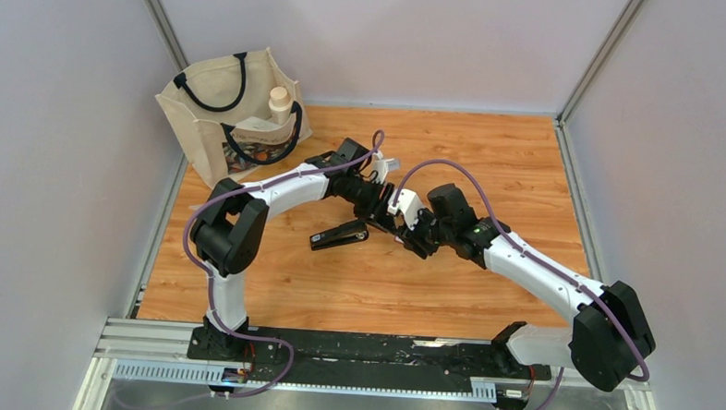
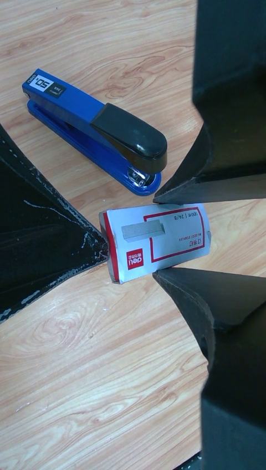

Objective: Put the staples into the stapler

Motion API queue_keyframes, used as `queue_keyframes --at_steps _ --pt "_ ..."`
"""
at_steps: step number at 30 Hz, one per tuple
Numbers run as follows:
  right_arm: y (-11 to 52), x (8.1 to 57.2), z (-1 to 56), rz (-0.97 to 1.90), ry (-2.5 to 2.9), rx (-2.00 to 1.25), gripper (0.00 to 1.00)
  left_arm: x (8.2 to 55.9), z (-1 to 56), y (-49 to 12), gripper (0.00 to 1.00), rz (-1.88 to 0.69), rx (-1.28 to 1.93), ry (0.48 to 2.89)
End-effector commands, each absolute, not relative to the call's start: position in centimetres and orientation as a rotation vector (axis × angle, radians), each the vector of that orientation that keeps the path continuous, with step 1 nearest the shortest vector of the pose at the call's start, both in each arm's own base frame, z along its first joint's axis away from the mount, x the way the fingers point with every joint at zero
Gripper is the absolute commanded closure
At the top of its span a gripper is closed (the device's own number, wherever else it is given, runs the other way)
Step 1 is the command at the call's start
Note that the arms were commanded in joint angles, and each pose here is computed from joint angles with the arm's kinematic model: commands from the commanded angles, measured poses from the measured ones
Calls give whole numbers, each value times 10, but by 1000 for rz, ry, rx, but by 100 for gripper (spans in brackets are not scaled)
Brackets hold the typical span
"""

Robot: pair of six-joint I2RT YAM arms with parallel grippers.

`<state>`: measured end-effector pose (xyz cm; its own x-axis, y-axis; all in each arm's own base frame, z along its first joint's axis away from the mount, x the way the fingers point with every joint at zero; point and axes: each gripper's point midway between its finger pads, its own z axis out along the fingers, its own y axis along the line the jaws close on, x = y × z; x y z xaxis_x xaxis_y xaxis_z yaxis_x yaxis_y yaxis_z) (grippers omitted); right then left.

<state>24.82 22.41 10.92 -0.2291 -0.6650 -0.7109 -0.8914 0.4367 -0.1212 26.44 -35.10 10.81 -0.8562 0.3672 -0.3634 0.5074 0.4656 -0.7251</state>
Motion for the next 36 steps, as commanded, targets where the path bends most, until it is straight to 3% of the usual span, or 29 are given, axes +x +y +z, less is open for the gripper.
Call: queue_keyframes --at_steps 1,15,23,36 --pt "236 257 131 437 1898 -1255 58 264 117 -367 52 -1382 809 2503" --pt "236 258 130 433 1900 -1255 58 262 122 -368 51 -1407 811 2485" --pt "237 259 137 440 1880 -1240 58 258 112 -369 59 -1403 816 2510" --pt "246 267 150 446 1835 -1189 61 257 122 -378 59 -1458 819 2492"
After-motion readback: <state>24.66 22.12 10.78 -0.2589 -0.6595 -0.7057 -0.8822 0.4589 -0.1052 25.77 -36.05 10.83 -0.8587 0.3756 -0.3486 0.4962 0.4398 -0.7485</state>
